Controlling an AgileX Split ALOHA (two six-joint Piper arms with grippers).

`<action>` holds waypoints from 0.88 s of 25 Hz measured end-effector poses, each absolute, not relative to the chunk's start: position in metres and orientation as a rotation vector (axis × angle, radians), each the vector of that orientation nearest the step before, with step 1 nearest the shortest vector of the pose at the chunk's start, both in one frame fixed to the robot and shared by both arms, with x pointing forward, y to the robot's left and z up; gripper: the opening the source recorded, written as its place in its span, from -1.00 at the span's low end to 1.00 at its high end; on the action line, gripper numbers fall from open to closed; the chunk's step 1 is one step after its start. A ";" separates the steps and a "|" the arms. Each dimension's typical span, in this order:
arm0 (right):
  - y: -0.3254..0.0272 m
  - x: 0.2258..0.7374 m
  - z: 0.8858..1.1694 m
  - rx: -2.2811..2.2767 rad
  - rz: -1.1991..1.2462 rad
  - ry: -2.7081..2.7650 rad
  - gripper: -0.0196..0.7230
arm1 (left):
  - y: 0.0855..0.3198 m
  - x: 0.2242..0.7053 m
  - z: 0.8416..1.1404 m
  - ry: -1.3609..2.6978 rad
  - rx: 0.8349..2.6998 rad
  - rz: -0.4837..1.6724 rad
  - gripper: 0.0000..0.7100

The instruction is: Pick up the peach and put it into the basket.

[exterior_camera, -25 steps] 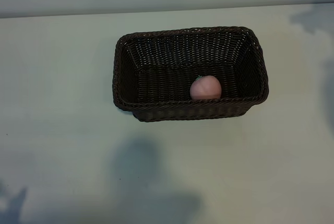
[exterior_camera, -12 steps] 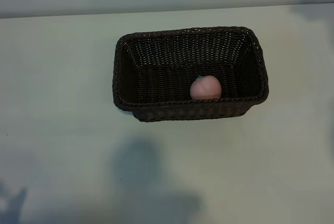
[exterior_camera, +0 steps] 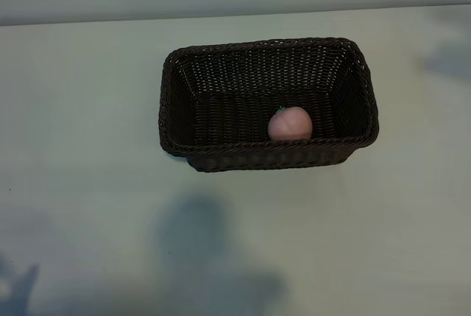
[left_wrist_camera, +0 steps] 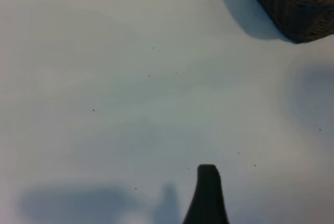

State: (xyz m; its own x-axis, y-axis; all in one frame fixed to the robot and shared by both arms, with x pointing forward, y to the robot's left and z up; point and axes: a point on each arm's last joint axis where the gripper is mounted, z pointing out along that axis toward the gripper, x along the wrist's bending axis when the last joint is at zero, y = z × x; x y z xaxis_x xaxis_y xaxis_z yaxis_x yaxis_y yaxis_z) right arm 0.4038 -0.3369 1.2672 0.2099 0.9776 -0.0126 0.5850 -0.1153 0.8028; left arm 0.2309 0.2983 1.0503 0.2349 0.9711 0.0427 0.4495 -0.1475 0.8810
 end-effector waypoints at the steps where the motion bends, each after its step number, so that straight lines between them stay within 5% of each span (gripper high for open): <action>1: -0.334 0.391 1.266 1.787 0.731 1.443 0.67 | 0.298 0.231 1.050 1.324 1.728 0.843 0.66; 10: -0.306 0.274 1.242 1.622 0.865 1.283 0.66 | 0.298 0.231 1.050 1.324 1.728 0.843 0.66; 22: -0.297 0.235 1.163 1.575 0.895 1.245 0.66 | 0.298 0.231 1.050 1.324 1.728 0.843 0.66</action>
State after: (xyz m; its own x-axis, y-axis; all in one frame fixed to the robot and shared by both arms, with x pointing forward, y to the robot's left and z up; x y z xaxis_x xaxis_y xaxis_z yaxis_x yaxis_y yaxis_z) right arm 0.2350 -0.2972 1.1633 0.2281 0.9736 0.0044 0.3146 -0.0780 0.9460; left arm 0.2309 0.2983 1.0503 0.2349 0.9711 0.0427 0.4495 -0.1475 0.8810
